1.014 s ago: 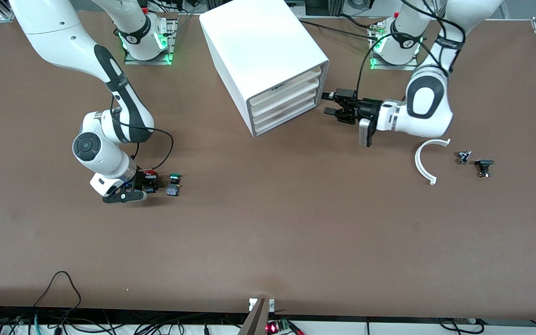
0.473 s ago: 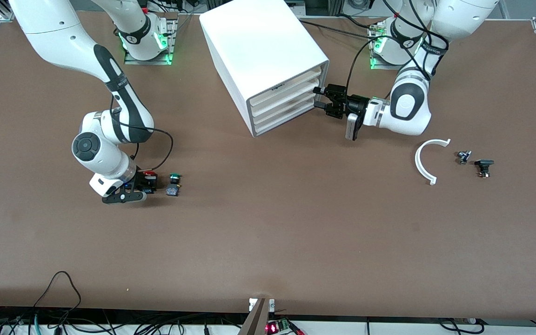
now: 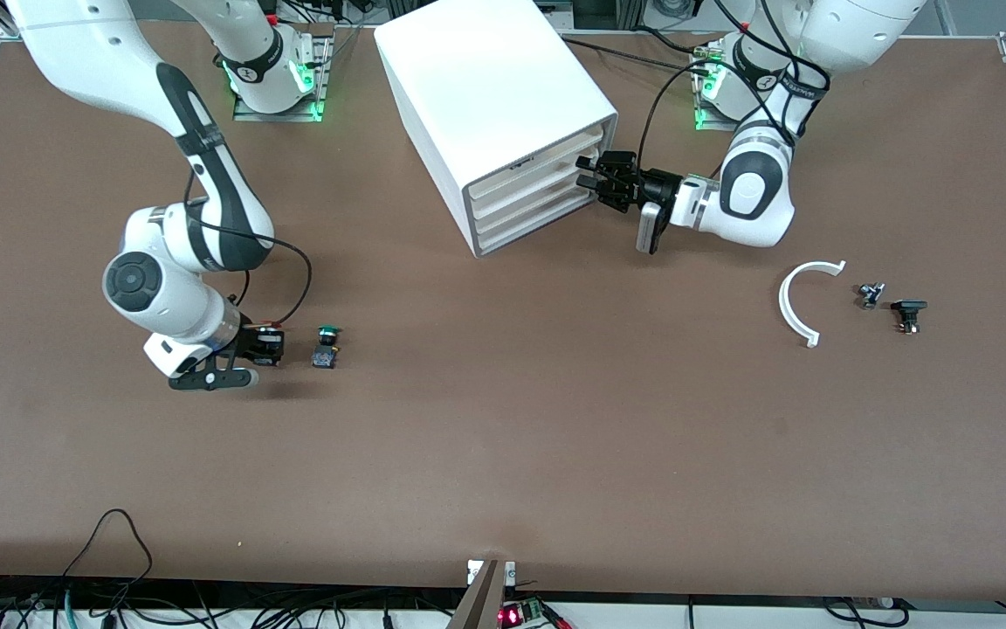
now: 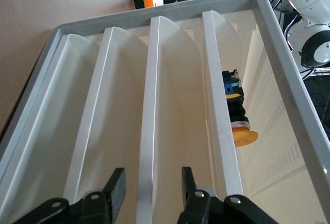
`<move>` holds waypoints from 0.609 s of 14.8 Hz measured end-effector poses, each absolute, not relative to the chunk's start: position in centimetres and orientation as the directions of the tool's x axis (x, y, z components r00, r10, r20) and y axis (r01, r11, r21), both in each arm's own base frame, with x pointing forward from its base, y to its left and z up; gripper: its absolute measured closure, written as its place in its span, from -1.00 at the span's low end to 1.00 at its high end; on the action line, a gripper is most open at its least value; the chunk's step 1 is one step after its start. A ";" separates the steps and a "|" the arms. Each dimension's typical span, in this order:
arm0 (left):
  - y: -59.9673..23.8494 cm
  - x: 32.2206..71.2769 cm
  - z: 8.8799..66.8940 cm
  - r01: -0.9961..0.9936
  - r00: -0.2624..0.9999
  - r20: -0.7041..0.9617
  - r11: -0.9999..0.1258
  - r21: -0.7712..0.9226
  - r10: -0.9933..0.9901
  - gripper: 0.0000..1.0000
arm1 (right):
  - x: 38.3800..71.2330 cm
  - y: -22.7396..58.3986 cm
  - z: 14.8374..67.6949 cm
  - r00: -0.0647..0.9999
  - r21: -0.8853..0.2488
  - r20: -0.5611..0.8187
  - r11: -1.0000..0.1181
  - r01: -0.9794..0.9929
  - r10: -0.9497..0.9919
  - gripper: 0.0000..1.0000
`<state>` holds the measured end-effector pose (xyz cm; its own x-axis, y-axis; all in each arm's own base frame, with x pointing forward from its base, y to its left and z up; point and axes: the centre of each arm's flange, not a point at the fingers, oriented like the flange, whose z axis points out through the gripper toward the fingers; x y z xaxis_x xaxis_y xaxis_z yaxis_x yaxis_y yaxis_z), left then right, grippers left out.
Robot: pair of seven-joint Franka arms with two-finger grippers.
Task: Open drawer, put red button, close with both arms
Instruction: 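Pull the drawer open with the left gripper while the right gripper lifts the button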
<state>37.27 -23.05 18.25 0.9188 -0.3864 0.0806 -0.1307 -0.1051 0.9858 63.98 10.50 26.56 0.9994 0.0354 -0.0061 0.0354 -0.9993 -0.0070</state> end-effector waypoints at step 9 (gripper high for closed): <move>-23.7 36.5 17.4 -0.104 0.919 0.058 -0.098 0.990 -0.390 0.71 | 65.4 16.3 37.9 0.984 0.043 -0.138 -0.993 -0.109 -0.114 0.19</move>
<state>36.45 -23.67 17.39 0.9190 -0.3899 0.0585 -0.1044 -0.0977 0.9897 65.45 16.32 37.93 0.9839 -0.1141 -0.1378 -0.1092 -0.9931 0.0426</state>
